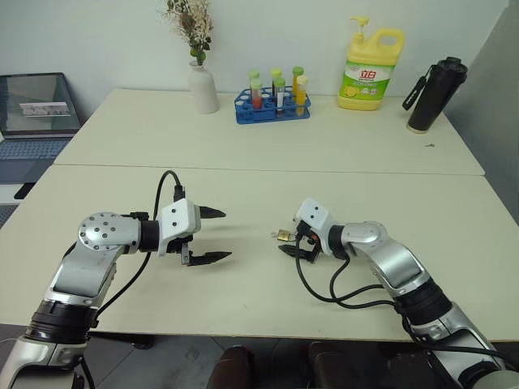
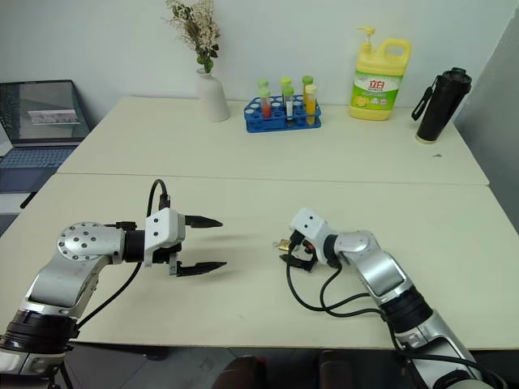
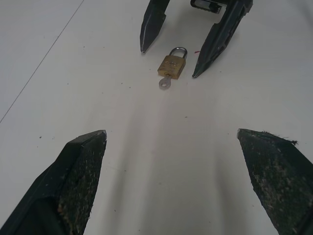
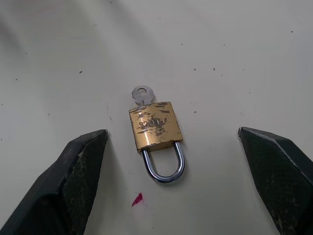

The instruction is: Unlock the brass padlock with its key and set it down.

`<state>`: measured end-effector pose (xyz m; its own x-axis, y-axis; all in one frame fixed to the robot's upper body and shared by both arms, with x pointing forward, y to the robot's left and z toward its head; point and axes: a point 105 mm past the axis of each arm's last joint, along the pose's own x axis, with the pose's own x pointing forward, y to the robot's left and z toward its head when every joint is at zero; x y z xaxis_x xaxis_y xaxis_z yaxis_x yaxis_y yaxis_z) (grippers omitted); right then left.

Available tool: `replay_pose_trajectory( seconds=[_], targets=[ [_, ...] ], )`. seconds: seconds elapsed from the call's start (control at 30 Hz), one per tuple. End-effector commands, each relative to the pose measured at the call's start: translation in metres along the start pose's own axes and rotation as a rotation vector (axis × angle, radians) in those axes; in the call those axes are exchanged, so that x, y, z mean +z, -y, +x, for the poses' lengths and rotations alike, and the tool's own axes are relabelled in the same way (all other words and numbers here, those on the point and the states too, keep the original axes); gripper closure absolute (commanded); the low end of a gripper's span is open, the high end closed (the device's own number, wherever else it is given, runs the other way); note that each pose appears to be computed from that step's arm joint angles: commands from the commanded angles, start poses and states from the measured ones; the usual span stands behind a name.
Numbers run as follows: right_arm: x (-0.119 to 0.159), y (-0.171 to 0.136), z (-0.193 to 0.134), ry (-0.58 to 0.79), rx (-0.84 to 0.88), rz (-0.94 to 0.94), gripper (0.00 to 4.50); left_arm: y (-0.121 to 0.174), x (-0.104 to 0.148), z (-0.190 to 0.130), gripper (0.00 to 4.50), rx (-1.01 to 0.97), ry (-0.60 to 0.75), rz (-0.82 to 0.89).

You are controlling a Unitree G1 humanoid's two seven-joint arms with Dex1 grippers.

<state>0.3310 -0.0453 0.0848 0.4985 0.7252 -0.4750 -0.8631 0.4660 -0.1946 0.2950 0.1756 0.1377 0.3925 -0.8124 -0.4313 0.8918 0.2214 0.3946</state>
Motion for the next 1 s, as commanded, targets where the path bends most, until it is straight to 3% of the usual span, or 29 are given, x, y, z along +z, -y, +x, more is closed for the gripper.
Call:
replay_pose_trajectory(
  seconds=[0.03,0.13,0.23,0.47,0.53,0.7,0.87,1.0],
  targets=[
    [0.010,0.003,0.000,0.032,-0.013,-0.013,0.00,-0.002,0.006,0.001,0.01,0.013,0.014,0.033],
    [0.008,0.002,0.002,0.030,-0.008,0.016,0.00,-0.001,0.006,0.003,0.01,0.011,0.017,0.031],
    [0.003,0.004,0.003,0.009,-0.013,0.013,0.59,0.000,0.005,0.004,0.00,0.009,0.015,0.031],
    [0.005,0.004,0.002,0.015,-0.020,-0.022,3.09,-0.002,0.004,0.005,0.00,0.030,0.030,-0.003],
    [0.008,0.004,0.001,0.028,-0.021,-0.041,3.58,-0.004,0.003,0.005,0.00,0.041,0.034,-0.019],
    [0.012,0.005,-0.010,0.071,-0.025,-0.085,3.57,-0.006,0.000,0.005,0.00,0.058,0.030,-0.037],
    [0.017,0.017,-0.047,0.133,-0.110,-0.242,3.57,-0.006,0.009,0.014,0.00,0.056,0.088,-0.100],
    [0.015,0.018,-0.084,0.149,-0.207,-0.515,3.57,-0.002,0.022,0.032,0.00,0.000,0.148,-0.144]
  ],
)
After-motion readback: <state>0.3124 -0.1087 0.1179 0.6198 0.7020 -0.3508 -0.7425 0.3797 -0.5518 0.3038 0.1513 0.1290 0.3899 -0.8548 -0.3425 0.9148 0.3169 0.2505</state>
